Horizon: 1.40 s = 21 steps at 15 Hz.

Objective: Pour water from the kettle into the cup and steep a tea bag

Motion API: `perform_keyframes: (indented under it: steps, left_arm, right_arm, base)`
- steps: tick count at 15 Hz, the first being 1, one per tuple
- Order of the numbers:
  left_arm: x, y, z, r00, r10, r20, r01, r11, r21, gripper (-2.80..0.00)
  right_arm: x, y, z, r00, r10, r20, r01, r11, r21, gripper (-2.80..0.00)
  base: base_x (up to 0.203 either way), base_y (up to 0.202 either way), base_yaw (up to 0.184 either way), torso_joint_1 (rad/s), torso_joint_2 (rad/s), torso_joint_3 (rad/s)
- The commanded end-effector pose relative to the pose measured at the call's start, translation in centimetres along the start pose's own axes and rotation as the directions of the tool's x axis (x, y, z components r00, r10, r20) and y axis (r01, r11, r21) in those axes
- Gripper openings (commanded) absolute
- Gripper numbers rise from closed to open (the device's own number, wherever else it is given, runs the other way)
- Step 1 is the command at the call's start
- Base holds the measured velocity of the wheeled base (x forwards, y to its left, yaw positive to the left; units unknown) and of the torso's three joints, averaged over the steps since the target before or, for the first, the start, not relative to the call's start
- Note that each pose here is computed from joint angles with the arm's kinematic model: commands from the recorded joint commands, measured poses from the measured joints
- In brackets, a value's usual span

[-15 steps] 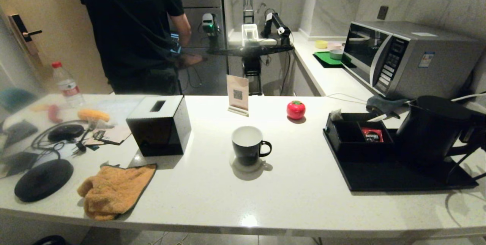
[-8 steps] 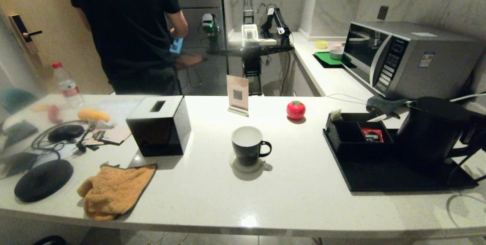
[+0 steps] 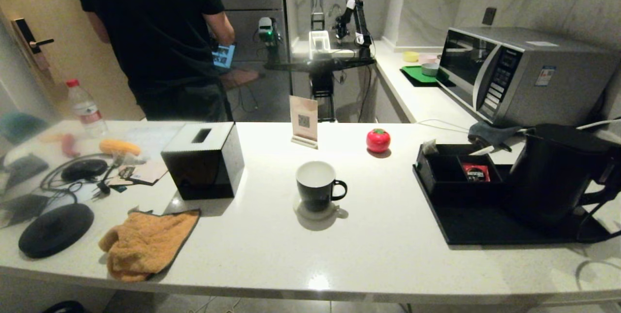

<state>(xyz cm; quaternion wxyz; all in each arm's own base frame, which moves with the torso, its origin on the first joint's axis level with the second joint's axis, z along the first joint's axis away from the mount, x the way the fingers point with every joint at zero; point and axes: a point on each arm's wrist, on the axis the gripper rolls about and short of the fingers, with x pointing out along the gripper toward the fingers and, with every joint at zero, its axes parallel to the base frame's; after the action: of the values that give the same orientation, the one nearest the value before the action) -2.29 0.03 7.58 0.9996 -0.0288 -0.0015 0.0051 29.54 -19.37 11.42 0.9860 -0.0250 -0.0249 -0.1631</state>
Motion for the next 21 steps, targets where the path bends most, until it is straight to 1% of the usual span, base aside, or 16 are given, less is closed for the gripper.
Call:
perform_keyframes:
  steps: [1,4,9,11,15,18,21]
  left_arm:
    - [0.0,0.0,0.0,1.000,0.001,-0.001,-0.001,1.000,-0.001,-2.80]
    - [0.0,0.0,0.0,1.000,0.001,0.000,-0.001,1.000,-0.001,-2.80]
    - [0.0,0.0,0.0,1.000,0.001,0.000,-0.001,1.000,-0.001,-2.80]
    - [0.0,0.0,0.0,1.000,0.001,-0.001,-0.001,1.000,-0.001,-2.80]
    - [0.0,0.0,0.0,1.000,0.001,0.000,-0.001,1.000,-0.001,-2.80]
    - [0.0,0.0,0.0,1.000,0.001,-0.001,-0.001,1.000,-0.001,-2.80]
    - [0.0,0.0,0.0,1.000,0.001,-0.001,-0.001,1.000,-0.001,-2.80]
  right_arm:
    - [-0.8,0.3,2.2,0.998,0.005,0.059,-0.006,1.000,0.009,-2.80]
    - [-1.4,0.5,3.5,0.998,0.006,0.066,-0.007,1.000,0.014,-2.80]
    - [-3.7,1.1,5.3,0.998,0.006,0.061,-0.009,0.999,0.050,-2.80]
    - [-4.3,1.2,5.6,0.998,0.005,0.056,-0.008,0.999,0.052,-2.80]
    - [-5.3,1.4,6.9,0.997,0.008,0.075,-0.011,0.999,0.049,-2.80]
    - [-6.3,1.7,8.0,0.999,0.010,0.053,-0.013,0.998,0.055,-2.80]
    - [-7.2,2.9,9.2,0.998,0.047,0.038,-0.050,0.997,0.062,-2.80]
  base:
    - [0.000,0.000,0.000,0.000,0.00,0.000]
    - [0.000,0.000,0.000,0.000,0.00,0.000]
    - [0.000,0.000,0.000,0.000,0.00,0.000]
    - [0.000,0.000,0.000,0.000,0.00,0.000]
    - [0.000,0.000,0.000,0.000,0.00,0.000]
    - [0.000,0.000,0.000,0.000,0.00,0.000]
    - [0.000,0.000,0.000,0.000,0.00,0.000]
